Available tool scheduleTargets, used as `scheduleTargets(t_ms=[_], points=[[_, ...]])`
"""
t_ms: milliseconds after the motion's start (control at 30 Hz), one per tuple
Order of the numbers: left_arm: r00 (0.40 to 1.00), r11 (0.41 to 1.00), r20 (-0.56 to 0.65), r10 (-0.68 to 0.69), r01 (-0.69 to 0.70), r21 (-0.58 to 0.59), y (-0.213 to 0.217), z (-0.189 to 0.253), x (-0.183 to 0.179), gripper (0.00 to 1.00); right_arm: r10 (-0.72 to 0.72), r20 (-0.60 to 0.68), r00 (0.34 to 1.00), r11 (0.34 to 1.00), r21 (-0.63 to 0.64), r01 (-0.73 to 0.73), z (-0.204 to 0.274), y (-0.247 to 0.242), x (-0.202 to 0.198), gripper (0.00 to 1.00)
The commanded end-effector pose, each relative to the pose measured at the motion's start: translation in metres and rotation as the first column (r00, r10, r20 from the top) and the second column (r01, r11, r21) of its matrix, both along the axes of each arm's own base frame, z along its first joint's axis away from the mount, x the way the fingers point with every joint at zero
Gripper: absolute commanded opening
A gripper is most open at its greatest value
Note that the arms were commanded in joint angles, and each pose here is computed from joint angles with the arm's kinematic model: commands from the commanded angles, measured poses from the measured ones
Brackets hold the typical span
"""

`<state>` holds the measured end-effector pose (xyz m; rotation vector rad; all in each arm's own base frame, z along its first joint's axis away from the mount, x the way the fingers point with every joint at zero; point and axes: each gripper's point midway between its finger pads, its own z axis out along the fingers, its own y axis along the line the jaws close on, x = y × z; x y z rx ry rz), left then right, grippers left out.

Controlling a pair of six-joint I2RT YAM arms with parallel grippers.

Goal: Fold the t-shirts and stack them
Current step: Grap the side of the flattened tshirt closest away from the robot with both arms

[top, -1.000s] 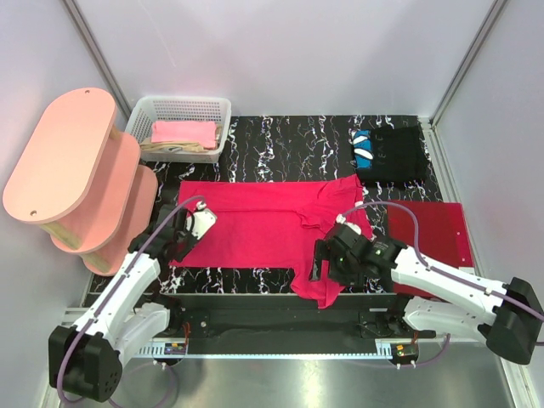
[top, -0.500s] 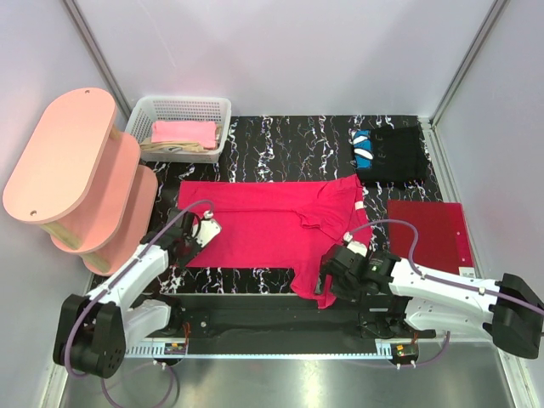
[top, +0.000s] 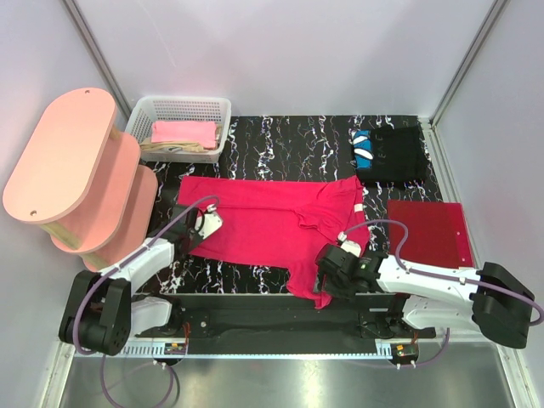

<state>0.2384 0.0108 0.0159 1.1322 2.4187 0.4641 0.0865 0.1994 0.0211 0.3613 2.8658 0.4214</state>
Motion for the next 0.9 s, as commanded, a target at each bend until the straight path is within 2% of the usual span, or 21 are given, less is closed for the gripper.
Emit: scheduleTargets(t_ms=[0,33,167,200,267,300,400,600,867], points=[[0.996,1.000,-0.088,-0.001,-0.001,-0.019,0.000,-0.026,-0.014,0.40,-0.006,0.052,0.999,1.000,0.013,0.005,0.006,0.010,0.012,0.70],[0.995,1.000,-0.096,0.002,-0.004,-0.015,0.000,-0.028,-0.015,0.40,-0.006,0.054,0.999,1.000,0.014,0.006,0.006,0.010,0.012,0.69],[0.994,0.999,-0.113,-0.010,0.007,-0.033,-0.002,-0.025,-0.019,0.40,-0.023,0.058,0.998,1.000,0.013,0.022,0.005,0.006,0.012,0.50],[0.993,0.999,-0.118,-0.019,0.014,-0.036,-0.003,-0.024,-0.021,0.27,-0.026,0.067,0.997,0.999,0.023,0.025,0.007,0.006,0.013,0.36],[0.993,0.999,-0.118,-0.028,0.023,-0.047,-0.005,-0.020,-0.022,0.12,-0.024,0.075,0.997,0.999,0.030,0.022,0.010,0.006,0.013,0.24],[0.994,0.998,-0.107,-0.032,0.027,-0.050,-0.005,-0.016,-0.022,0.00,-0.030,0.077,0.997,0.999,0.037,0.027,0.014,0.005,0.013,0.17],[0.994,0.998,-0.100,-0.041,0.035,-0.059,-0.006,-0.008,-0.023,0.00,-0.038,0.081,0.996,0.998,0.048,0.035,0.023,0.003,0.012,0.08],[0.994,0.995,-0.085,-0.067,0.060,-0.085,-0.010,0.005,-0.030,0.00,-0.041,0.076,0.996,0.997,0.064,0.036,0.044,-0.007,0.004,0.00],[0.996,0.995,-0.050,-0.069,0.065,-0.071,-0.007,0.028,-0.027,0.01,-0.039,0.105,0.994,0.993,0.111,0.027,0.078,-0.009,0.003,0.00]])
